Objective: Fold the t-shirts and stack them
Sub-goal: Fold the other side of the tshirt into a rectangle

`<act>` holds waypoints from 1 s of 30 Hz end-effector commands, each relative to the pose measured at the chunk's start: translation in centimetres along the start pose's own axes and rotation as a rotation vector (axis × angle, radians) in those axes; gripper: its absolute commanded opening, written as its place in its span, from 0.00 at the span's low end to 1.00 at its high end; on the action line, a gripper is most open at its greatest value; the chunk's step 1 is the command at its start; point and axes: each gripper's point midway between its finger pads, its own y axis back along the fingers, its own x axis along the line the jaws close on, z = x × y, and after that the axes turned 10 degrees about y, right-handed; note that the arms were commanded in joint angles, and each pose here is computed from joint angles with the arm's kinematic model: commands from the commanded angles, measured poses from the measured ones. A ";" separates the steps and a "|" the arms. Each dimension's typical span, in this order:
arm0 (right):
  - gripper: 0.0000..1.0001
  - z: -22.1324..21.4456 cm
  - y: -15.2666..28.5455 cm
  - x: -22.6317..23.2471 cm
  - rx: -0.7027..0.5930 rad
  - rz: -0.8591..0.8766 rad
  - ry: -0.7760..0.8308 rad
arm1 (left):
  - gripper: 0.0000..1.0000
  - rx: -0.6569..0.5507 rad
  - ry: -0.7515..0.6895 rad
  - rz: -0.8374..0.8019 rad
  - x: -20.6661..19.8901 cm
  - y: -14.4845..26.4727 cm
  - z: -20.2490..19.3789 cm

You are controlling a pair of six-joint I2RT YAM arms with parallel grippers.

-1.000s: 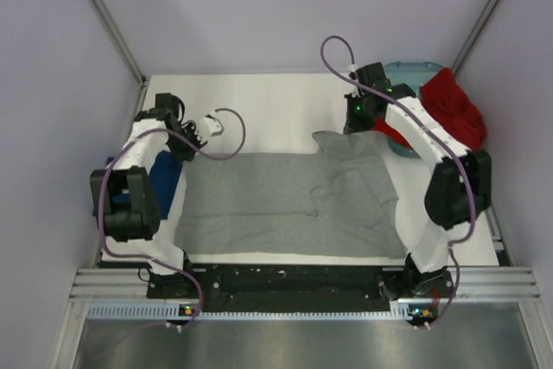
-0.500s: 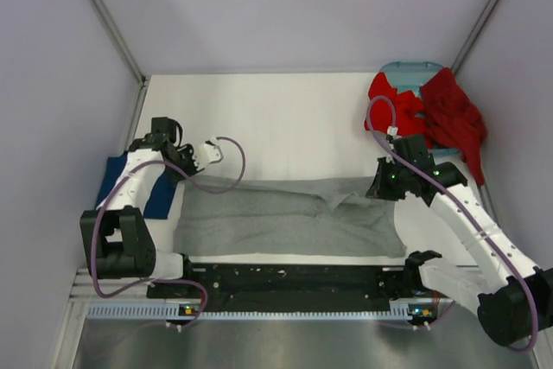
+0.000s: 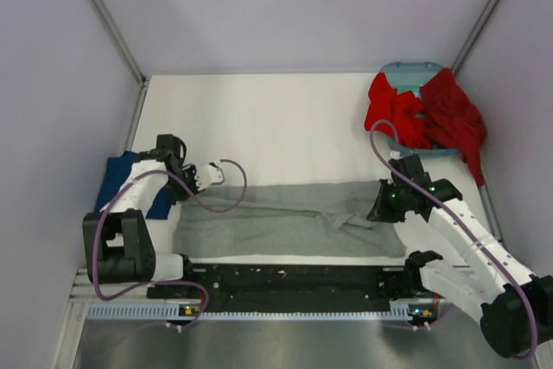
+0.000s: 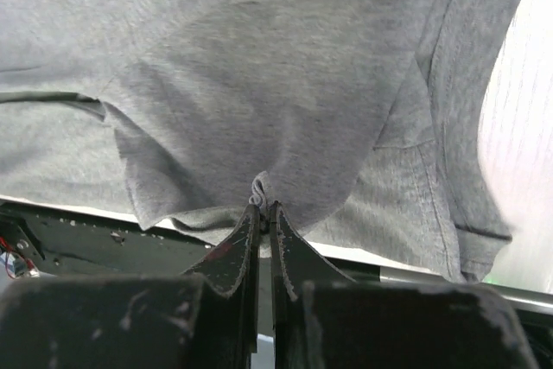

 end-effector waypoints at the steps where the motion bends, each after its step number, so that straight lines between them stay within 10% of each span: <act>1: 0.00 0.5 -0.3 -0.1 -0.023 -0.015 -0.044 | 0.00 0.012 -0.042 -0.012 -0.6 0.6 -0.5; 4: 0.00 -0.2 -1.0 -0.7 0.010 -0.040 -0.066 | 0.04 0.032 -0.065 -0.062 -1.8 0.3 -1.2; 7: 0.00 -0.6 -1.3 -0.8 0.031 -0.042 -0.074 | 0.53 0.086 -0.077 -0.083 -2.4 -0.1 -2.4; 12: 0.00 -0.6 -1.4 -0.8 0.020 -0.040 -0.081 | 0.78 -0.118 -0.043 -0.040 -0.5 4.1 3.0; 19: 0.00 -1.3 -2.5 -1.2 0.030 -0.050 -0.122 | 0.71 -0.588 -0.144 -0.264 -9.5 10.9 20.9; 30: 0.00 -1.1 -3.2 -1.4 0.027 -0.039 -0.177 | 0.70 -0.622 -0.539 -0.414 -27.8 4.3 33.4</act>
